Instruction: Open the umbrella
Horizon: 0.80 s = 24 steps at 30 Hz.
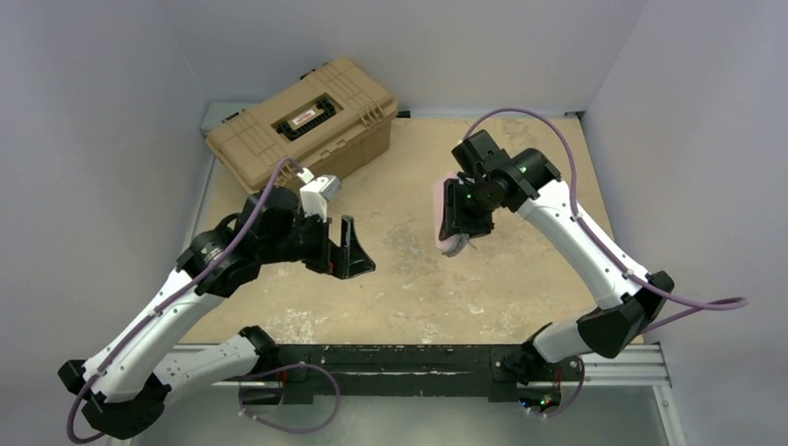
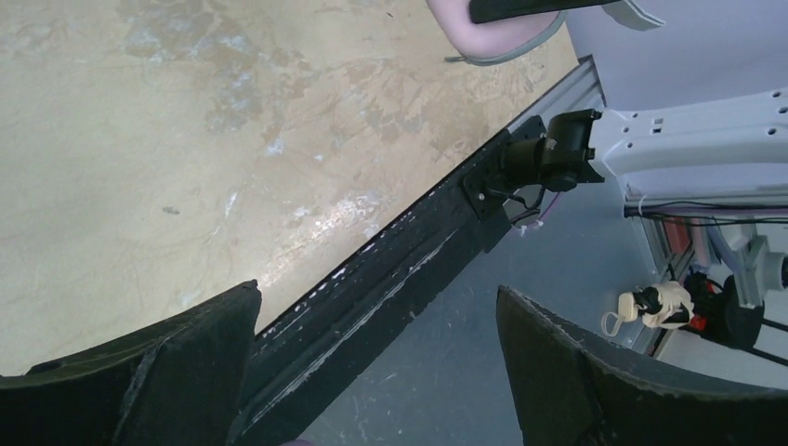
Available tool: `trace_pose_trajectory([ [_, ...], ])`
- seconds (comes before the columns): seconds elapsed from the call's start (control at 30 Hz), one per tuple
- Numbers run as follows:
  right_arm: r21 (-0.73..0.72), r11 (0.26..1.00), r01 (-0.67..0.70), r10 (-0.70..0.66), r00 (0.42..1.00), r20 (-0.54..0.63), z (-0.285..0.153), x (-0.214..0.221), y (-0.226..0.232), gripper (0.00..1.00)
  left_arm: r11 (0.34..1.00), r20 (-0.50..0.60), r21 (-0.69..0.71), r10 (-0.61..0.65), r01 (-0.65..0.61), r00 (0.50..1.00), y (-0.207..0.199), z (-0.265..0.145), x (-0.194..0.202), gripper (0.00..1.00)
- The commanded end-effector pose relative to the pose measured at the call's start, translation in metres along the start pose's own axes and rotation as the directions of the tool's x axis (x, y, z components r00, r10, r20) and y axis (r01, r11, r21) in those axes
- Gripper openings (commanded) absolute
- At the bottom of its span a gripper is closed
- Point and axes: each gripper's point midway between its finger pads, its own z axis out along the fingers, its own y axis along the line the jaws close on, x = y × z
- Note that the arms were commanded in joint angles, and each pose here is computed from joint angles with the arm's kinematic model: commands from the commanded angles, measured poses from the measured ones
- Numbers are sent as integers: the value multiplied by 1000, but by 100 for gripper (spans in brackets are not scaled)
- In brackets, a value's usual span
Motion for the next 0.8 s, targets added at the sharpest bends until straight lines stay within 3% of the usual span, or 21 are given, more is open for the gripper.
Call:
trace_pose_trajectory([
  [0.0, -180, 984, -2, 27, 990, 139, -36, -25, 34, 0, 986, 38, 130, 96, -100, 995, -26, 13, -16, 95],
  [0.2, -318, 948, 15, 5, 998, 61, -24, -10, 55, 0, 982, 53, 141, 119, -125, 992, -26, 28, -24, 94],
  [0.37, -513, 858, 36, 26, 993, 114, -48, -25, 83, 0, 966, 94, 177, 176, -190, 980, -33, 34, -35, 91],
  [0.57, -523, 852, 12, 48, 994, 100, -57, -41, 83, 0, 895, 306, 158, 357, -417, 882, -29, 28, -47, 91],
  [0.77, -519, 855, -24, 81, 993, 88, -58, -39, 81, 0, 816, 349, 254, 423, -519, 836, -35, 57, -38, 85],
])
